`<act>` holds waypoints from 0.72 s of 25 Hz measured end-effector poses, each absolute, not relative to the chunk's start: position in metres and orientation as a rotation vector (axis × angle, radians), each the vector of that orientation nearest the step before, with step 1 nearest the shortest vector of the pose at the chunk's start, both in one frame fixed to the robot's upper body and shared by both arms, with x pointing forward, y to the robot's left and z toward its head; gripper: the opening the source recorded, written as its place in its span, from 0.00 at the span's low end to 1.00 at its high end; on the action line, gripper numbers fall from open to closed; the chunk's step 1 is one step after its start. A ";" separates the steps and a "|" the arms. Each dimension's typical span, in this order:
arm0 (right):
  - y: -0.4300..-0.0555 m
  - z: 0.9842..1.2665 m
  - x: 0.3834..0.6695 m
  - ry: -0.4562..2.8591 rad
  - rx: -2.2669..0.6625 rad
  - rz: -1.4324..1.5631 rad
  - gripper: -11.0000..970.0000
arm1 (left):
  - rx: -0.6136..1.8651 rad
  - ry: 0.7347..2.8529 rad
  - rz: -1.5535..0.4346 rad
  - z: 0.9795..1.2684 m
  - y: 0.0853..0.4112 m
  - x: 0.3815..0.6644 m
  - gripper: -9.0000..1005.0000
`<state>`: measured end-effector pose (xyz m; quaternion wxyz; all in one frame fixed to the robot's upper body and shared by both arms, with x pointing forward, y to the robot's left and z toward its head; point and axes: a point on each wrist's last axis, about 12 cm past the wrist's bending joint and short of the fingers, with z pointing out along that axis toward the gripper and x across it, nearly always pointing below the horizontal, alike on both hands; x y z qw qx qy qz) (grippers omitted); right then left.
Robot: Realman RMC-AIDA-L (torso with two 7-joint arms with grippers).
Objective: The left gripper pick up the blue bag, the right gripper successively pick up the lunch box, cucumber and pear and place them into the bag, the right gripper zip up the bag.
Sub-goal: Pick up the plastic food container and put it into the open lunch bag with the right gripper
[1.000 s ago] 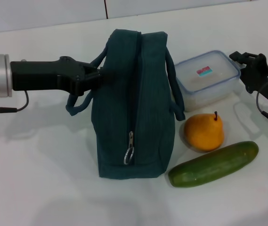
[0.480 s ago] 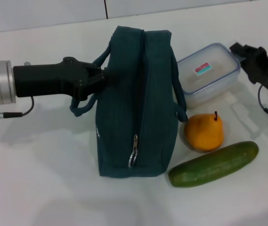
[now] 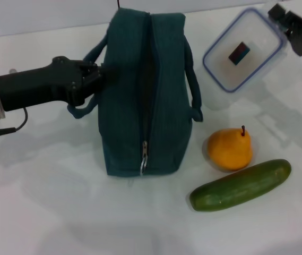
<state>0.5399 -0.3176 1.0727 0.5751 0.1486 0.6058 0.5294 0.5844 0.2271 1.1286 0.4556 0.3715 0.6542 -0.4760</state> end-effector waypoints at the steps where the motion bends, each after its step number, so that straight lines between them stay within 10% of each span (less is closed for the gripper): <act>1: -0.318 1.076 0.541 1.405 0.335 1.243 0.11 | 0.904 1.608 -1.170 1.129 0.228 0.584 0.05; 18: -0.269 1.157 0.593 1.170 0.060 1.553 0.13 | 0.922 1.650 -1.145 1.127 0.222 0.590 0.05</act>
